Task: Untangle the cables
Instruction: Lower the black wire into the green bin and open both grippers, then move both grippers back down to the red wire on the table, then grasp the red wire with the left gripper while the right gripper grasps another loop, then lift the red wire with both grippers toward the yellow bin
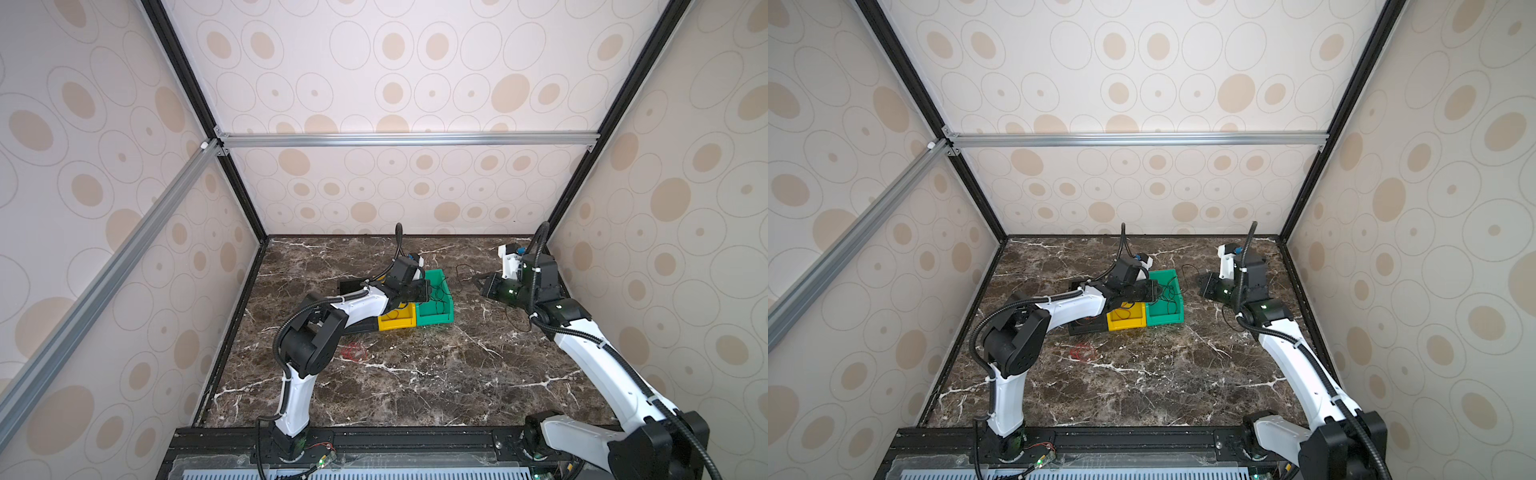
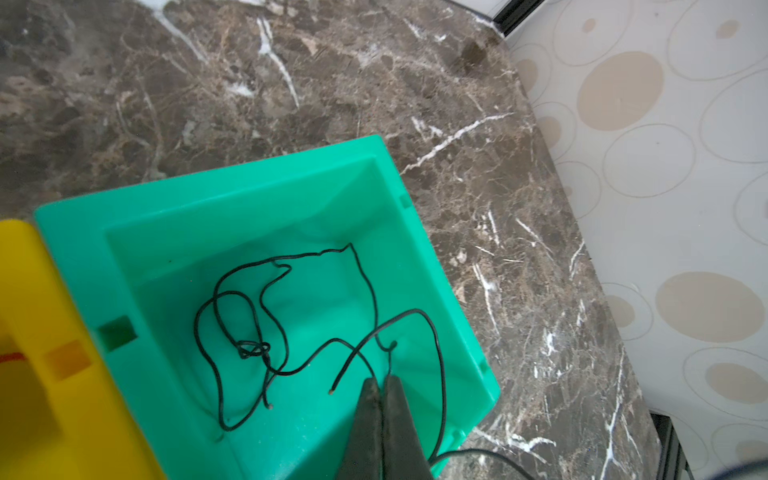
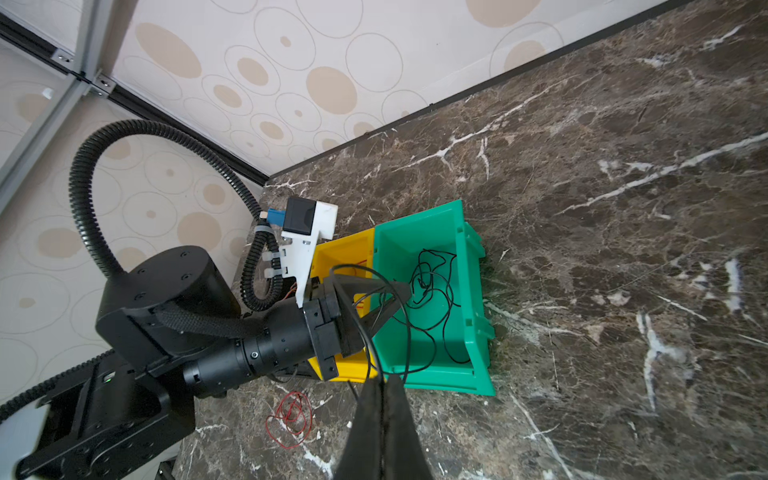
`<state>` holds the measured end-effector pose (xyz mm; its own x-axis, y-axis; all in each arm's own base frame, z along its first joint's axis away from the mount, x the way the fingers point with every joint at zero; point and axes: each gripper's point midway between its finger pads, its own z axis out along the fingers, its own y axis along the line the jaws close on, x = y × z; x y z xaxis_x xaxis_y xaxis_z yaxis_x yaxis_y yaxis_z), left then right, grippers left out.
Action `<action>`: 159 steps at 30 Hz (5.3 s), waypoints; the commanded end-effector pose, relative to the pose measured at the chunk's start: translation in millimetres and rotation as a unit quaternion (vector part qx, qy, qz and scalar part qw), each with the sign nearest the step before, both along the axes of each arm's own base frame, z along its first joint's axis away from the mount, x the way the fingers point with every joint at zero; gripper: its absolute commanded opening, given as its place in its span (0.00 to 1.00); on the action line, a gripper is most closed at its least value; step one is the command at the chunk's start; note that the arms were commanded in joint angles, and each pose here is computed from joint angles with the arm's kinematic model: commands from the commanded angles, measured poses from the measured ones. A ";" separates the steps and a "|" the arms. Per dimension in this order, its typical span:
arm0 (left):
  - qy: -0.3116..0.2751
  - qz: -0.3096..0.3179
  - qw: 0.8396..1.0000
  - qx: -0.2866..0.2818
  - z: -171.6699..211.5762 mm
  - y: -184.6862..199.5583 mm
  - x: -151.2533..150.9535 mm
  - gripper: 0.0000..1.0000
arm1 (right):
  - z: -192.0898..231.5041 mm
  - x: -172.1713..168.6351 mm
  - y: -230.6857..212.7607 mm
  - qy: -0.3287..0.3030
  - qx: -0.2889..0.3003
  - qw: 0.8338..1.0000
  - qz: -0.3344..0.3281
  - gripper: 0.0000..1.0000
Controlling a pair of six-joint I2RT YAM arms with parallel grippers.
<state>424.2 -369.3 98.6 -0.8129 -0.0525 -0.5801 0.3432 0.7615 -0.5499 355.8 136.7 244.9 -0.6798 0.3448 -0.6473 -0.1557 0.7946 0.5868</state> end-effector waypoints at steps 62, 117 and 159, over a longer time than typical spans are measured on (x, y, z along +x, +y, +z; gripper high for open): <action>0.070 0.218 0.965 0.127 -34.5 263.0 -179.5 0.57 | -84.2 -4.4 66.2 0.092 -0.132 0.985 0.060 0.46; -0.163 -0.108 0.979 -0.050 65.3 72.1 -207.4 0.00 | -155.9 -127.9 140.4 0.225 0.047 0.949 0.215 0.52; -0.187 -0.013 0.982 0.027 63.5 113.9 -188.0 0.00 | -154.5 -143.0 79.7 0.186 -0.057 0.972 0.129 0.30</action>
<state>230.1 -255.9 151.6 -0.5755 0.0016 -0.8178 0.5260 0.7664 -0.3688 217.8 222.3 86.5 -0.9328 0.0884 -0.3493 -0.1356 0.8120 0.5676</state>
